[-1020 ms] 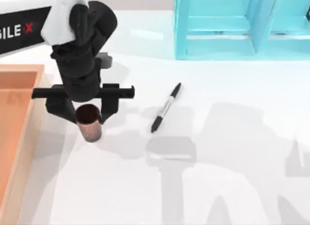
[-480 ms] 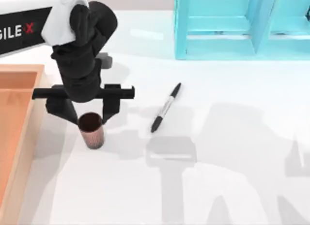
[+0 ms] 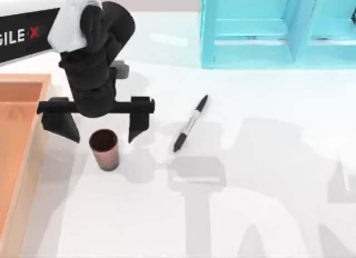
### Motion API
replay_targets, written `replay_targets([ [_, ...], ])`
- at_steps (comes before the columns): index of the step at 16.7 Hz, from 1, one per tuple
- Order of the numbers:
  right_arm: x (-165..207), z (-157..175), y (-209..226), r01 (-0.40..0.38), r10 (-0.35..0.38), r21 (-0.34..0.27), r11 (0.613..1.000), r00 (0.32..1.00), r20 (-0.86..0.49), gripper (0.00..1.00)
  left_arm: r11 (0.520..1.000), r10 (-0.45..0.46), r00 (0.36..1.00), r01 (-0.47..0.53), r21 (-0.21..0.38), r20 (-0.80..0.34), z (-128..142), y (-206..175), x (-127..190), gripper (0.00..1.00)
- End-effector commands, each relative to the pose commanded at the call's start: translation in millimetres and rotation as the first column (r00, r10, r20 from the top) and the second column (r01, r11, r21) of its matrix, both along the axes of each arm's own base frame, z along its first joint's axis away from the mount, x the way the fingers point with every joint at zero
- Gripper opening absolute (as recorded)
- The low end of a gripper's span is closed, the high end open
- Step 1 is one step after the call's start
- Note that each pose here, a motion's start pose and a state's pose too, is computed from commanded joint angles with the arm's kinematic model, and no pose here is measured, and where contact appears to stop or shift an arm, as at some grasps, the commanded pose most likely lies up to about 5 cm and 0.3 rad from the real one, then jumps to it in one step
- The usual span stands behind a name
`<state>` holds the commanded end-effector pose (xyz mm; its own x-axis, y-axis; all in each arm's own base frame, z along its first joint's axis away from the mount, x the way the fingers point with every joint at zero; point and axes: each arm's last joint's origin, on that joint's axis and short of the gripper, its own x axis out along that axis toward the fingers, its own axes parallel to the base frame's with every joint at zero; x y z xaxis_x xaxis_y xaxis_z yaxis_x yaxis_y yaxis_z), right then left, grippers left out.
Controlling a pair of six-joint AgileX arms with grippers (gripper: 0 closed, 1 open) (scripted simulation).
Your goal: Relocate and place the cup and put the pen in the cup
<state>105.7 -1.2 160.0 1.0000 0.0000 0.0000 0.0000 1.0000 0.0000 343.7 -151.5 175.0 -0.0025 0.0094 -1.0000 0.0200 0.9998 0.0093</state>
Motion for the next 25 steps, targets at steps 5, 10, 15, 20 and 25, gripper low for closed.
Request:
replay_targets([
  [5,0.0,0.0,0.0,0.000,0.000,0.000,1.000,1.000,0.000,1.00,1.000,0.001,1.000,-0.001,0.000,0.000,0.1,0.4,0.2,1.00],
  [10,0.0,0.0,0.0,0.000,0.000,0.000,1.000,1.000,0.000,1.00,1.000,0.015,1.000,-0.015,0.007,-0.012,23.2,-1.5,8.2,1.00],
  [15,0.0,0.0,0.0,0.000,0.000,0.000,1.000,1.000,0.000,1.00,1.000,0.009,1.000,-0.009,0.005,-0.014,98.0,-4.7,12.4,1.00],
  [20,0.0,0.0,0.0,0.000,0.000,0.000,1.000,1.000,0.000,1.00,1.000,0.001,1.000,-0.001,0.001,-0.002,147.9,-0.1,1.0,1.00],
  [25,0.0,0.0,0.0,0.000,0.000,0.000,1.000,1.000,0.000,1.00,1.000,0.003,1.000,-0.003,0.001,0.001,148.8,0.8,1.7,1.00],
])
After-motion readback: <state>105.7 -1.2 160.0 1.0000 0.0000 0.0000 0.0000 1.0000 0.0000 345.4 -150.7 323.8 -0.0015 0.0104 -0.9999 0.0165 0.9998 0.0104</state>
